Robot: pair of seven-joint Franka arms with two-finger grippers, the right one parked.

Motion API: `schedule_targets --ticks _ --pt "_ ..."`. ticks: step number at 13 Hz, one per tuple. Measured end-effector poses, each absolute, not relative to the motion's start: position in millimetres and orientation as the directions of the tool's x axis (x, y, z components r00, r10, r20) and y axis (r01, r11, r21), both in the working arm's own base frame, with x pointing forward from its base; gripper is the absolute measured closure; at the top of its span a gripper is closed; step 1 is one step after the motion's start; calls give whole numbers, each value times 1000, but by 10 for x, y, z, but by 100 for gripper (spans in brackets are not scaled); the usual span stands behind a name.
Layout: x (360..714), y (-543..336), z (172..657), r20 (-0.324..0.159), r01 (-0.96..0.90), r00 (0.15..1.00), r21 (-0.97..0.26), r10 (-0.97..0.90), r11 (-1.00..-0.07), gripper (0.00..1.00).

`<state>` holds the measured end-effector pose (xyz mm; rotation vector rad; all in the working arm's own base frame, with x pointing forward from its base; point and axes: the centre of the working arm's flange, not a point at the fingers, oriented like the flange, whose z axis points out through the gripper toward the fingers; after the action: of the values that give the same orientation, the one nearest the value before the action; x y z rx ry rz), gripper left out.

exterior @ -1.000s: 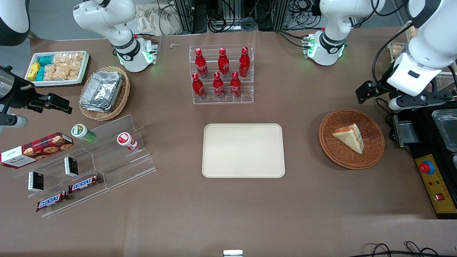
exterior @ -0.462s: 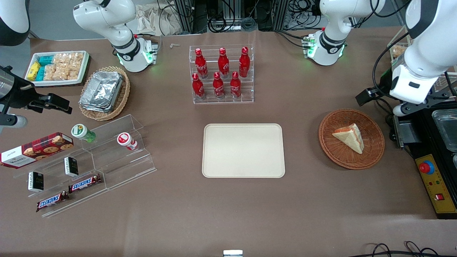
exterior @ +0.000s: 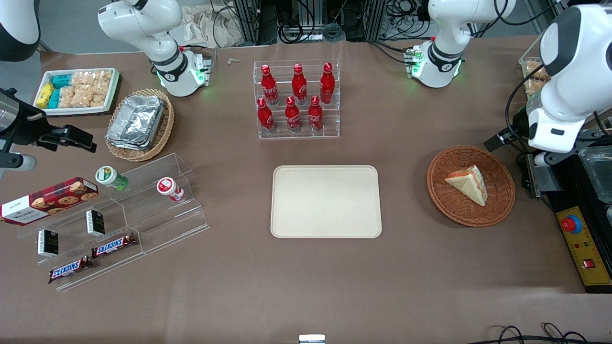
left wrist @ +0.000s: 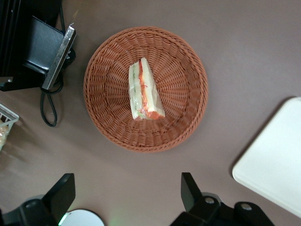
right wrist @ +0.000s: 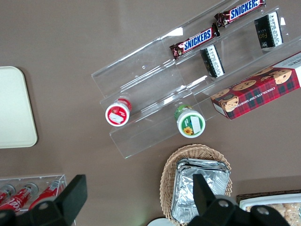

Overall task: Place sandwich from basket to tray
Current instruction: 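Move the left gripper over the wicker basket holding the sandwich, then lower the open left gripper down around the wrapped sandwich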

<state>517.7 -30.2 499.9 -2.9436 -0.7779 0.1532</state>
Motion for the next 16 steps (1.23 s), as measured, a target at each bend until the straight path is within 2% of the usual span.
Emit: schedule_targets --ticks 7,16 --pt "5084 -201 4317 -28 604 793 -89 608 -792 0" --pt "5206 -48 3624 -29 657 749 -88 661 -749 0"
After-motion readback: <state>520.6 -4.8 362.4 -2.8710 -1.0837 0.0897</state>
